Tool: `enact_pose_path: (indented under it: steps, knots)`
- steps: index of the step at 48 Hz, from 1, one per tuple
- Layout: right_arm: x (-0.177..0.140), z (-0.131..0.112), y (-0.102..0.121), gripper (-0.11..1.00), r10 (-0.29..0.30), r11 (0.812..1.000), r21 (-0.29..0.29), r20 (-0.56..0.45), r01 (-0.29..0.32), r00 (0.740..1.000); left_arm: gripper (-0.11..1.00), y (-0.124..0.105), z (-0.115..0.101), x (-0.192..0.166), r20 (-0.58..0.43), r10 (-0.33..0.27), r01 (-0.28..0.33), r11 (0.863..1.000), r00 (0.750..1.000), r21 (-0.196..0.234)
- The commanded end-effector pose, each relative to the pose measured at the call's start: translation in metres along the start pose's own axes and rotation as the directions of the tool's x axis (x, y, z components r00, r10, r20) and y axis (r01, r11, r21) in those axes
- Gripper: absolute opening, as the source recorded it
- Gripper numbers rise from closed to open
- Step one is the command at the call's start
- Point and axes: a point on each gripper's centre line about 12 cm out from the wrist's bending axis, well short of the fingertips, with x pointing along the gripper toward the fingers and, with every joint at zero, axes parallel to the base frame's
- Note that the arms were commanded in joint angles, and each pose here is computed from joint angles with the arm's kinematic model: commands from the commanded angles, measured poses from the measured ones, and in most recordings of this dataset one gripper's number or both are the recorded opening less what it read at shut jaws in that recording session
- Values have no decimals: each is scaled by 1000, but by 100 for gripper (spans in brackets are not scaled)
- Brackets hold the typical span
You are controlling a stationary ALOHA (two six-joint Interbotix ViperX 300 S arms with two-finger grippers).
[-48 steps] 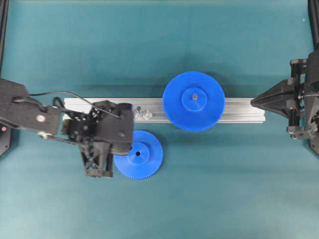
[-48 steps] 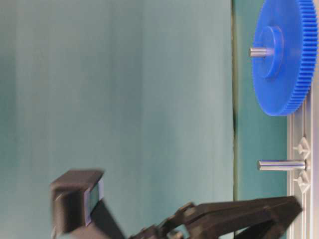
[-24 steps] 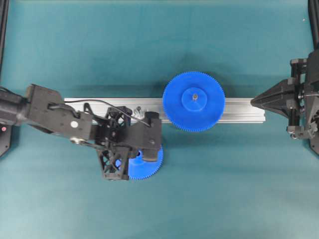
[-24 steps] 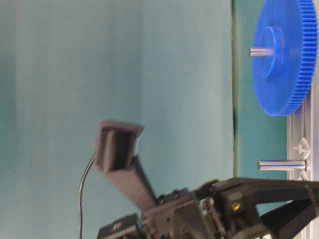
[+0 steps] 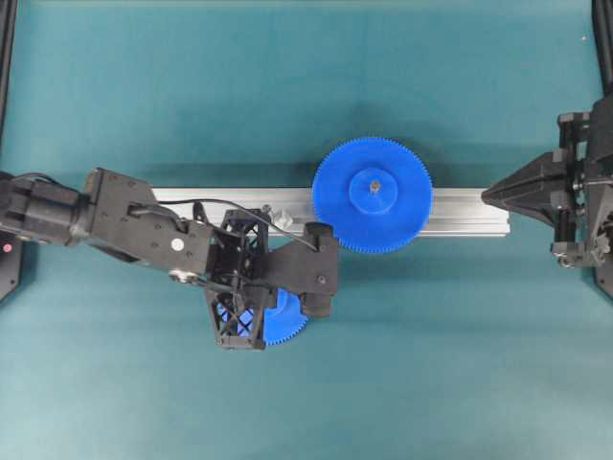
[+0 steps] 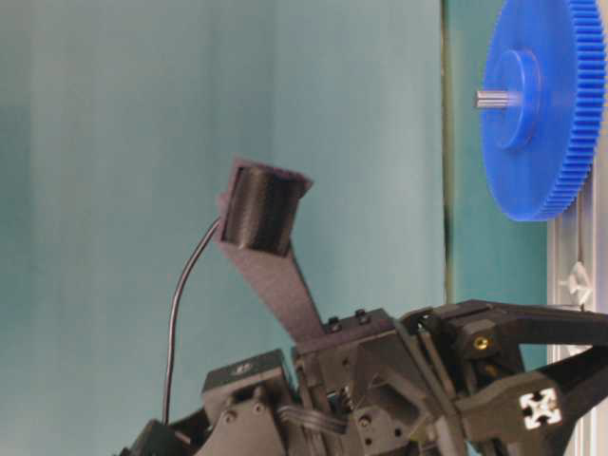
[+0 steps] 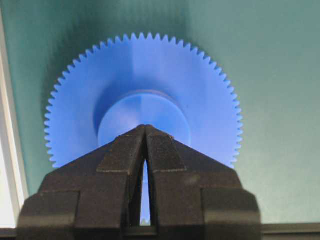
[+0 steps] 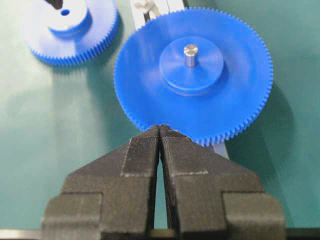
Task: Insert the small gear onto the shaft.
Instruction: 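Lower the left gripper over the small blue gear's hub, then close the left gripper on the small blue gear's hub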
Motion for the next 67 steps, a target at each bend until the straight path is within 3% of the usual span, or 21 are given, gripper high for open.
enact_pose_path:
  steps: [1,29,36,40,51,53,67]
  knots:
    - [0,5,0,9,-1,1000,9,14,1,1000,3,-3,11,-10,24,-3,3,1000,1000,8]
    - [-1,4,0,9,-1,1000,9,14,1,1000,3,-4,11,-9,-17,0,0,1000,1000,14]
    - [-1,5,0,9,-1,1000,9,16,1,1000,8,-4,9,-8,-35,2,-2,1000,999,14]
    - [-1,3,0,9,-1,1000,9,13,1,1000,20,-3,8,-8,-35,3,-3,1000,999,15]
    - [-1,3,0,9,-1,1000,11,14,0,1000,83,-3,6,-5,-20,1,0,1000,1000,16]
    - [-1,3,0,9,-1,1000,11,14,0,1000,90,-3,6,-4,-18,0,0,1000,1000,17]
    - [-4,4,0,9,1,1000,11,29,-2,1000,93,-4,6,-2,-17,0,0,1000,1000,17]
